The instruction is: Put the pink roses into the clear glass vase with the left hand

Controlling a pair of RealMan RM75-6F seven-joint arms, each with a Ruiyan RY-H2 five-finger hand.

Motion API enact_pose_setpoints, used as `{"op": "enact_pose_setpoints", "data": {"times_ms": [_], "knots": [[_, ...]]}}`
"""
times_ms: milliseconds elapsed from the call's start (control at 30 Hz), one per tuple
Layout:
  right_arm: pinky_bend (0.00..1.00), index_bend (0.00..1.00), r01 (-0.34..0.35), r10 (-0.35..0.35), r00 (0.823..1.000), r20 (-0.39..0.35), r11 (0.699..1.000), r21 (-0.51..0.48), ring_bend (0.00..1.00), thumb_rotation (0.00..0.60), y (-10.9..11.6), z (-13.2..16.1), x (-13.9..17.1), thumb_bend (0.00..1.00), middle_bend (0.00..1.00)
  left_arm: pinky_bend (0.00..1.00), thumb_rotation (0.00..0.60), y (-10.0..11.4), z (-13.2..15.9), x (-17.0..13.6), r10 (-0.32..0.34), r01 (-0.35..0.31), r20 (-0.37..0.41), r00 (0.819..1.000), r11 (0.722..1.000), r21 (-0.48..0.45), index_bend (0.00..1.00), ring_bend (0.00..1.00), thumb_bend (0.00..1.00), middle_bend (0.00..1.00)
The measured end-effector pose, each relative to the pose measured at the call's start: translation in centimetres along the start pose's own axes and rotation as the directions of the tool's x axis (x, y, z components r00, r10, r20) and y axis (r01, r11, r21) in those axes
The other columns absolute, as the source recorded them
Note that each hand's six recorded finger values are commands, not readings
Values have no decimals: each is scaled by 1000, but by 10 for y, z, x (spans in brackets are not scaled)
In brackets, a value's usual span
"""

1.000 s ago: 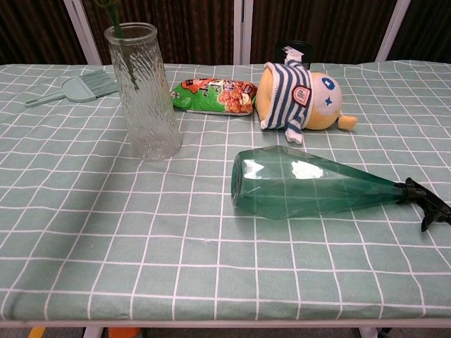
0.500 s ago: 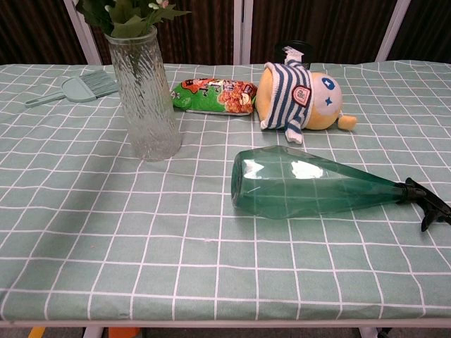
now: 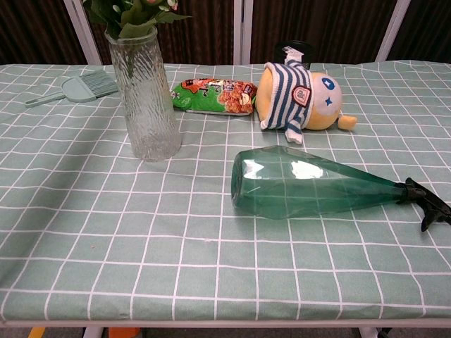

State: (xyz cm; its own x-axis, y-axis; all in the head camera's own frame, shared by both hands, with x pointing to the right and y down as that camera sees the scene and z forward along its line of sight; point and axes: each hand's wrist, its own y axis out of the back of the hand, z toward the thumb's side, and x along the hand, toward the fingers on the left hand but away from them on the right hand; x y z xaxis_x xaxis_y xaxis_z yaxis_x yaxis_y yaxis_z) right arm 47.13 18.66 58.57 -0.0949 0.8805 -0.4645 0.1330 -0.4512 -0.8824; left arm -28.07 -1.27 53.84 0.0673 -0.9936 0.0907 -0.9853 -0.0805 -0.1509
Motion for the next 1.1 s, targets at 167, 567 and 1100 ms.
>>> {"op": "enact_pose_setpoints", "data": {"times_ms": [167,567,1100], "knots": [[0,0,27,-27,1000,-4,1000,-6,0,600,6,-1,1,137,0,209,600,63,-16,-17,127,-126,0,992,985,120,148,101,156,146],[0,0,96,-96,995,-32,995,-18,0,600,16,-4,8,135,0,189,600,114,-71,-98,-5,64,-85,996,699,713,173,100,124,146],[0,0,104,-99,993,-65,992,78,0,600,-10,-3,14,130,0,176,600,138,-109,-210,-1,278,-283,959,182,943,170,81,77,139]]}}
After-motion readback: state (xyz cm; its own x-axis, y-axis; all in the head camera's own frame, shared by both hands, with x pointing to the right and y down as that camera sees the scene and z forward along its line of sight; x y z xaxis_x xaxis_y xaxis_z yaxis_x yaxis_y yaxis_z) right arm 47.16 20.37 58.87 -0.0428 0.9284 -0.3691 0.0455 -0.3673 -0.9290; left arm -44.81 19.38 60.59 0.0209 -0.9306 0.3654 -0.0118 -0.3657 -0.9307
